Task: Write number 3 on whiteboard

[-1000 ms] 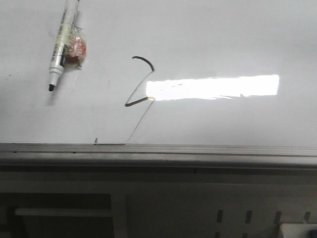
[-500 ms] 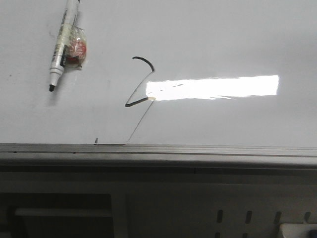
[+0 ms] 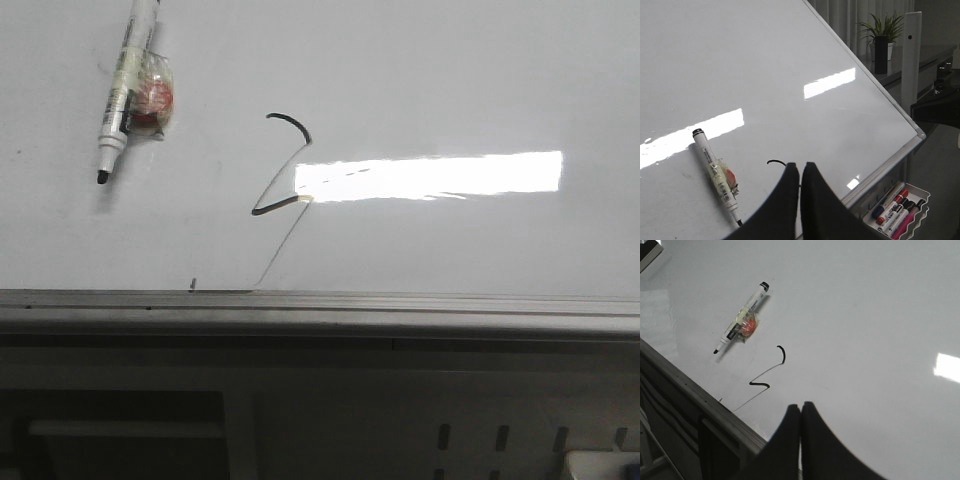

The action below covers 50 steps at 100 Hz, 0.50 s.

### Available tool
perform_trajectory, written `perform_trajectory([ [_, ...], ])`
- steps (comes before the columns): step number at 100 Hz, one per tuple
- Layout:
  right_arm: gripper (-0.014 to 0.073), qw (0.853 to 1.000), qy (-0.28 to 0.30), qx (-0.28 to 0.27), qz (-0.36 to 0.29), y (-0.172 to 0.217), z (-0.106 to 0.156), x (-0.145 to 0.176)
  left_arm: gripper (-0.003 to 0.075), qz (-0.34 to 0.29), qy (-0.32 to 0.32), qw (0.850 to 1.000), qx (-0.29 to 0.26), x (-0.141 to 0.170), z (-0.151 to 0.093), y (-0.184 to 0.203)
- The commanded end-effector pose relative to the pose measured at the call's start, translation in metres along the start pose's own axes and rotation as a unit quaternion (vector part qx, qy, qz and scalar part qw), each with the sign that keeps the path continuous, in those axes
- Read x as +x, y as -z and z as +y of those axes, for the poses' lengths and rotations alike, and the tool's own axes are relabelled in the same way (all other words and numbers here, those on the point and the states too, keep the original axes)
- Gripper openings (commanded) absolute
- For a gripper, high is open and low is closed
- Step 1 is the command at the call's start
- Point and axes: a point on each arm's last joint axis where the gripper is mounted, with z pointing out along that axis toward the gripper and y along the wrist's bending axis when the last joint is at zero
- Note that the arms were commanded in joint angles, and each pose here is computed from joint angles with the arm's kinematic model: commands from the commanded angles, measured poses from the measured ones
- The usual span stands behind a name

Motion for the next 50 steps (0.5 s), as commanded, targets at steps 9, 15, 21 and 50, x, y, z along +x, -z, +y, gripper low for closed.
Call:
perform_trajectory([
  [9, -0.0064, 0.999, -0.001, 0.028, -0.031, 0.000, -0.006, -0.012, -0.0020, -0.026, 0.011, 0.999, -0.016, -0.010, 0.003, 0.000],
  [15, -0.0064, 0.999, -0.001, 0.028, -0.031, 0.000, -0.006, -0.012, -0.0020, -0.018, -0.007, 1.000, -0.021, -0.007, 0.004, -0.001],
  [21, -0.0064, 0.999, -0.001, 0.028, -0.031, 0.000, -0.006, -0.012, -0.0020, -0.003, -0.058, 0.998, -0.040, -0.005, 0.007, 0.000],
  [50, -0.0064, 0.999, -0.001, 0.029, -0.032, 0.000, -0.006, -0.012, -0.0020, 0.003, -0.085, 0.958, -0.273, 0.042, 0.029, 0.009],
])
